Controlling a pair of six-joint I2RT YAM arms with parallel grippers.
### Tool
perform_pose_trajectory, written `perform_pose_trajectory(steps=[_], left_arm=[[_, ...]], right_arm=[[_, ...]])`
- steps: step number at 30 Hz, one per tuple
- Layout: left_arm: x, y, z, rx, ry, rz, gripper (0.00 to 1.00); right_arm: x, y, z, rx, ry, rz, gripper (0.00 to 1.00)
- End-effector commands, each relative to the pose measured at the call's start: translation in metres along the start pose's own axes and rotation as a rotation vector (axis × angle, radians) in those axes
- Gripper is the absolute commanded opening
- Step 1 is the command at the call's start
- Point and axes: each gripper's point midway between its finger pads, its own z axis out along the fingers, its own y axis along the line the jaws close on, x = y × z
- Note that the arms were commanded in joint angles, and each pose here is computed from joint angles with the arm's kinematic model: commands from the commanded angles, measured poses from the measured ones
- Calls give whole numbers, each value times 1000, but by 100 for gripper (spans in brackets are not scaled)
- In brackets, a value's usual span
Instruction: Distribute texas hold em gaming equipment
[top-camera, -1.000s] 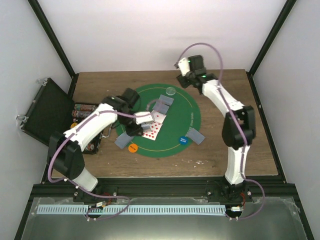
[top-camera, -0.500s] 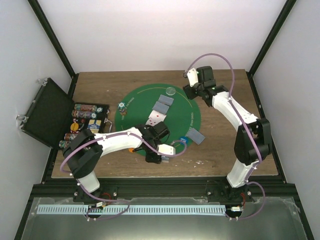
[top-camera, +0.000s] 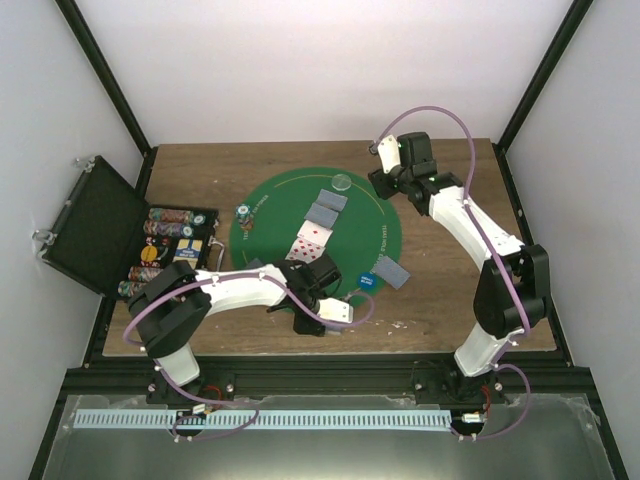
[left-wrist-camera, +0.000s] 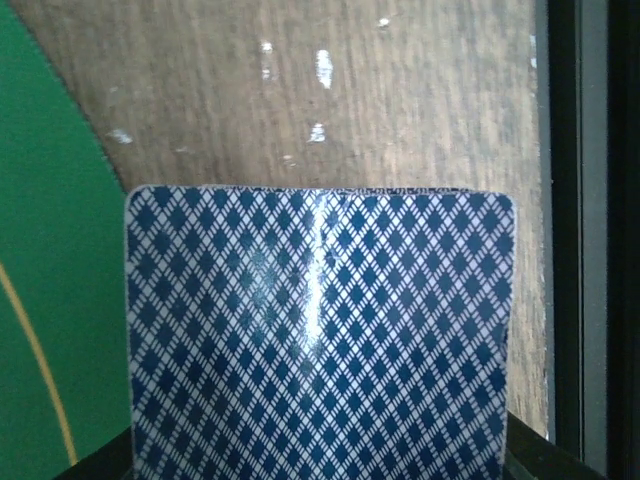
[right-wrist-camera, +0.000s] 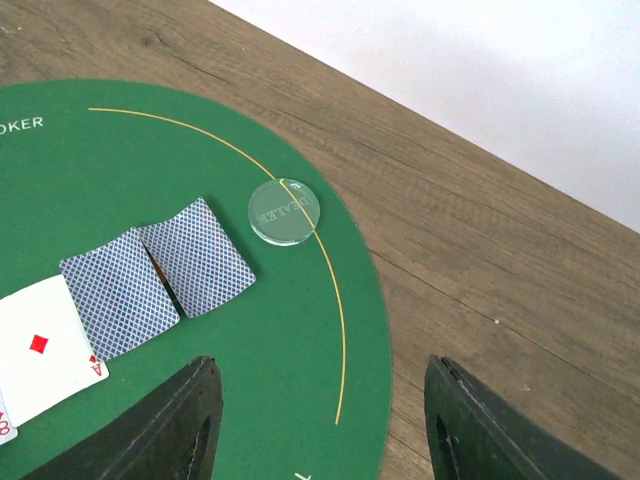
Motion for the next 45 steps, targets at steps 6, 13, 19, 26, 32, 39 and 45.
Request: perform_pose_trajectory(steps=[6,13,19,26,32,39,45], left_arm=[[9,-16,18,59,16,54,65],[10,-12,14,39,32,69,85],[-6,-20,-29,65,15,95,100],[-25,-25,-94,68,18,66,100],[-30,99,-200,-258,-229,-315,100],[121,246,-345,-699,-569,-949,100],[259,258,-378,-1139,-624,-1273,100]], right_arm=[[-9,1,-8,-8,-30,8,58],[-14,0,-13,-3,-45,5,59],[-21,-4,-21,3,-64,22,60],[-23,-52,-53,47,-149,178,61],[-9,-107,-113,119,-368,337,69],[37,-118,-169,286,-645,322,100],[77,-109,-167,344,-679,337,100]])
